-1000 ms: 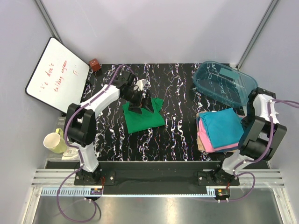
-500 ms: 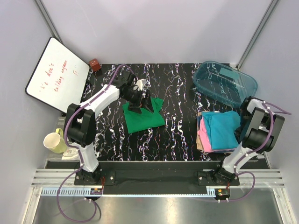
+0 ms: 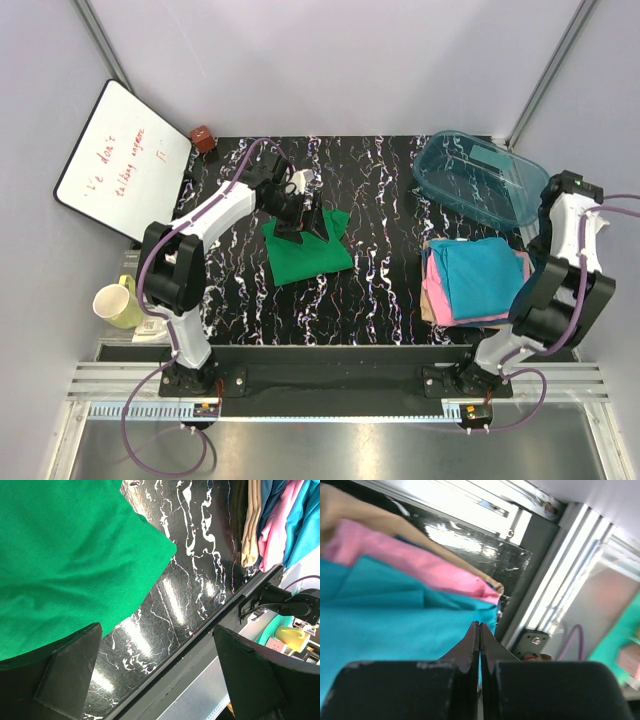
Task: Fold and stack the t-shirts
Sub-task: Put the neatly folded tshirt into the corner of the board with the right arm
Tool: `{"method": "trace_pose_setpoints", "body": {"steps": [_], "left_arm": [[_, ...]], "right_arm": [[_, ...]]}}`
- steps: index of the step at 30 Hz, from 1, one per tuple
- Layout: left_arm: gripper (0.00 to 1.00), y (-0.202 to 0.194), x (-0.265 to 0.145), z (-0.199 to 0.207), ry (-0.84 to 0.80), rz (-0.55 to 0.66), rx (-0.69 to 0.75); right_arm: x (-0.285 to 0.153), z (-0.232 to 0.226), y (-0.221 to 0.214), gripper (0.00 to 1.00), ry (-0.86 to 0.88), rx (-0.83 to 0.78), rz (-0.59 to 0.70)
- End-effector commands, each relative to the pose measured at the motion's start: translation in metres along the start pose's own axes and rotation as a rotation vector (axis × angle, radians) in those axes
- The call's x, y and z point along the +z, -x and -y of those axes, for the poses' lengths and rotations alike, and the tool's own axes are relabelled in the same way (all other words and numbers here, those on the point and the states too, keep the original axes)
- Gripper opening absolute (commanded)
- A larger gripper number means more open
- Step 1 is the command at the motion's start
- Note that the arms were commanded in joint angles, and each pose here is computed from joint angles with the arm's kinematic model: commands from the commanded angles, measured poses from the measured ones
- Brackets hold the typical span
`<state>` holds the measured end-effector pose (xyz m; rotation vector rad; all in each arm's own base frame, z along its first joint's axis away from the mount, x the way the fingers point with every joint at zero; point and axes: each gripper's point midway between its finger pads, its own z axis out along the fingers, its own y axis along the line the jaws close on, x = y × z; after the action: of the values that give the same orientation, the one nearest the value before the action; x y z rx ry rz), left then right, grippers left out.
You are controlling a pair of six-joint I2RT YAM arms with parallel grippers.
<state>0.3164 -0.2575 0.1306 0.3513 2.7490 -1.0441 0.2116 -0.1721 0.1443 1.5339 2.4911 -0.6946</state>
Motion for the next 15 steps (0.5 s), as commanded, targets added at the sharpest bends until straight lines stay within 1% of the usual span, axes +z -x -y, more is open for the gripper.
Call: {"method": "trace_pose_setpoints", "body": {"steps": [1, 8, 15], "left_arm": [[0.99, 0.006, -0.011, 0.009, -0.002, 0.036, 0.043], [0.99, 0.006, -0.014, 0.009, 0.007, 0.040, 0.043], [0.99, 0.006, -0.017, 0.010, 0.016, 0.048, 0.042]], "right_arm": [[0.033, 0.004, 0.000, 0.00, -0.163, -0.112, -0.064], [0.075, -0.010, -0.005, 0.00, -0.236, -0.167, -0.133], [0.100, -0.012, -0.002, 0.00, -0.273, -0.188, -0.147]]}}
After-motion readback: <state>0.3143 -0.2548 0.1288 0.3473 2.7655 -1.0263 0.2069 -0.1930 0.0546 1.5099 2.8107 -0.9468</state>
